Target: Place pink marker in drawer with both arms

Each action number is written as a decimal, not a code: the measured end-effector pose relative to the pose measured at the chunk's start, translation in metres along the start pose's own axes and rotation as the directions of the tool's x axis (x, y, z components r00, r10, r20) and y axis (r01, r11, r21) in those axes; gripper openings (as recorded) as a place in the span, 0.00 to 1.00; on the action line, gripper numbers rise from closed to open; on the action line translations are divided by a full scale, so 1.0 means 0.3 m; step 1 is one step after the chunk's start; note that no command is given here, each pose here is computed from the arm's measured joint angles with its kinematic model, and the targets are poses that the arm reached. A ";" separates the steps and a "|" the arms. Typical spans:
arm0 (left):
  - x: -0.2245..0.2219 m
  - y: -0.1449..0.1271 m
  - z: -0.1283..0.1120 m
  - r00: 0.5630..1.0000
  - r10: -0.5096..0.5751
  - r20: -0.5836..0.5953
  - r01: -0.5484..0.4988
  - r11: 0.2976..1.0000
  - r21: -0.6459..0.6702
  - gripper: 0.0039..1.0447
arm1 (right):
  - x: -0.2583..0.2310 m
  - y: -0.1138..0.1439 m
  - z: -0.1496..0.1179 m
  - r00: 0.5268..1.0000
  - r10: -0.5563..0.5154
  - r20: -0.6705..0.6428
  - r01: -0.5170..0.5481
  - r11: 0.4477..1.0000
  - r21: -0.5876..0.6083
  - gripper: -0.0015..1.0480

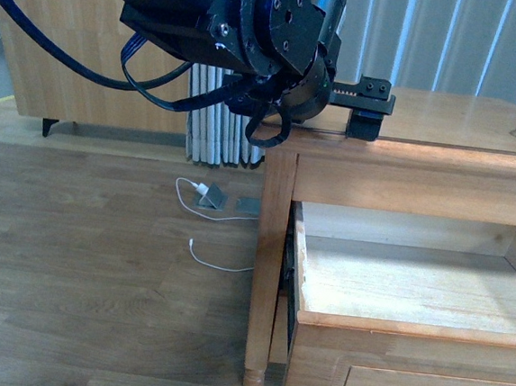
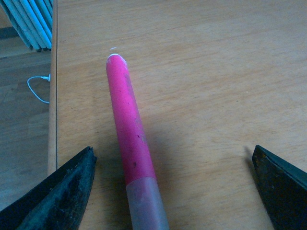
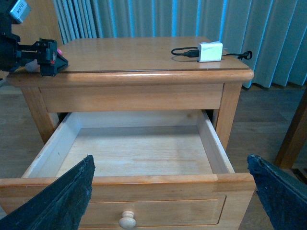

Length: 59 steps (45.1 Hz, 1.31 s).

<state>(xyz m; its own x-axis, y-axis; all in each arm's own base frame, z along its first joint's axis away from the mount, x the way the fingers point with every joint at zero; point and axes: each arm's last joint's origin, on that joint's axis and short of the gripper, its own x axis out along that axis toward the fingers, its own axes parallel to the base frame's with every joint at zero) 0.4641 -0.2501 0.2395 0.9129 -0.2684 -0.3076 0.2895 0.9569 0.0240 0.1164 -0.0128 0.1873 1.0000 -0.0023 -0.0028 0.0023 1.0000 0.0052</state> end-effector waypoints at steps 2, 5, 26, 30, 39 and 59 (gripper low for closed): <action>-0.001 -0.001 0.000 1.000 0.000 -0.006 0.000 1.000 0.004 0.94 | 0.000 0.000 0.000 1.000 0.000 0.000 0.000 1.000 0.000 0.92; -0.001 -0.001 -0.001 1.000 0.002 -0.017 -0.002 1.000 0.014 0.85 | 0.000 0.000 0.000 1.000 0.000 0.000 0.000 1.000 0.000 0.92; -0.028 0.040 -0.005 1.000 0.009 -0.019 -0.008 1.000 0.010 0.14 | 0.000 0.000 0.000 1.000 0.000 0.000 0.000 1.000 0.000 0.92; -0.050 0.047 -0.014 0.999 -0.037 0.007 0.037 0.999 0.004 0.14 | 0.000 0.000 0.000 1.000 0.000 0.000 0.000 1.000 0.000 0.92; -0.140 0.041 -0.047 0.963 -0.261 0.068 0.259 0.965 0.044 0.14 | 0.000 0.000 0.000 1.000 0.000 0.000 0.000 1.000 0.000 0.92; -0.316 -0.016 -0.137 0.836 -0.548 -0.004 0.534 0.813 0.230 0.14 | 0.000 0.000 0.000 1.000 0.000 0.000 0.000 1.000 0.000 0.92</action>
<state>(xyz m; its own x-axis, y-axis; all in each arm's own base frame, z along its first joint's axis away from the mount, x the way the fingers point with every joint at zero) 0.3643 -0.2247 0.2294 0.6036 -0.7487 -0.2741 0.7894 0.6094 0.0740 0.1164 -0.0128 0.1873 1.0000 -0.0023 -0.0028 0.0023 1.0000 0.0048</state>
